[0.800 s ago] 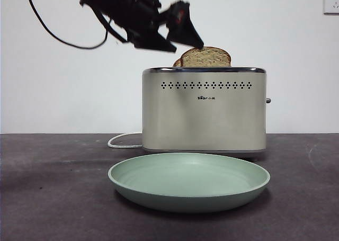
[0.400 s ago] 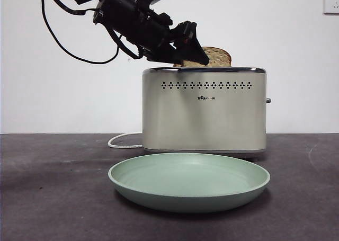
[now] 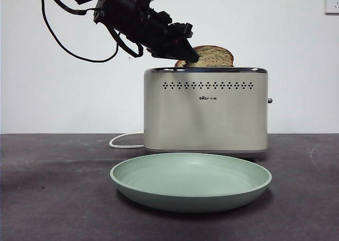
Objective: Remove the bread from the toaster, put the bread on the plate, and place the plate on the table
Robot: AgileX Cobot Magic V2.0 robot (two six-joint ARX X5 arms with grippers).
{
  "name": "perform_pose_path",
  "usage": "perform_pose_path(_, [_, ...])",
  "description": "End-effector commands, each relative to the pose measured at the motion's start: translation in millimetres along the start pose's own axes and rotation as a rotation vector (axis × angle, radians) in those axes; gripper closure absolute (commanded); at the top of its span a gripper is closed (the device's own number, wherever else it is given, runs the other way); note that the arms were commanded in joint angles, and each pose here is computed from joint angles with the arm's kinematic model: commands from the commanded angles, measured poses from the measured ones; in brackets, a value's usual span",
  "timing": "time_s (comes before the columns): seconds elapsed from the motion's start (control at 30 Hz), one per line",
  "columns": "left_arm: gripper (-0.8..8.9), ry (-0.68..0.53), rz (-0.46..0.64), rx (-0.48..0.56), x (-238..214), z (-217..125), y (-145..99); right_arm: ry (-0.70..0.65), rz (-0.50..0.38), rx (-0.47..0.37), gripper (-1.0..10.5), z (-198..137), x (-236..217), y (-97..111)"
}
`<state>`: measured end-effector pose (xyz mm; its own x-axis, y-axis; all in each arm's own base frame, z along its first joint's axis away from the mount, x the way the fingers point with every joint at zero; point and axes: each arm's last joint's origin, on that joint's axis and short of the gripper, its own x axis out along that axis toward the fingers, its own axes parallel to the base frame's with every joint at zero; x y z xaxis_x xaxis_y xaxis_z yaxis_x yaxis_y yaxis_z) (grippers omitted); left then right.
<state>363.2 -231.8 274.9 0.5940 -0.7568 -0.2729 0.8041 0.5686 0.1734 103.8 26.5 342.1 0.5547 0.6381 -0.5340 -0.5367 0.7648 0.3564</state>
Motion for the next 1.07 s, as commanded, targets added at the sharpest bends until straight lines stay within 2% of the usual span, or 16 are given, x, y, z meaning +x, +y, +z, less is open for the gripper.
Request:
perform_pose_path(0.03, [8.22,-0.036,-0.026,-0.016,3.0,4.7,-4.4,-0.004,-0.001,-0.009,3.3,0.8,-0.5,0.5])
perform_pose_path(0.23, [8.21,-0.082,-0.011,-0.017,-8.5,35.1,1.1,0.001,-0.001,-0.006,3.3,1.3,0.6,-0.3])
perform_pose_path(0.43, [8.21,-0.066,-0.013,-0.022,-38.8,82.8,3.9,0.017,0.000,0.007,3.3,3.1,4.7,-3.3])
perform_pose_path(0.73, [8.19,-0.182,0.047,-0.036,-125.3,149.1,-7.3,0.071,0.002,0.046,3.3,8.9,19.0,-13.7])
perform_pose_path(0.87, [8.19,-0.157,0.062,-0.045,-171.3,161.8,-19.7,0.094,0.003,0.072,3.6,15.4,31.8,-23.2])
perform_pose_path(1.07, [8.18,-0.070,0.036,-0.077,-221.8,163.1,-37.9,0.155,0.005,0.117,3.6,24.0,58.9,-42.9])
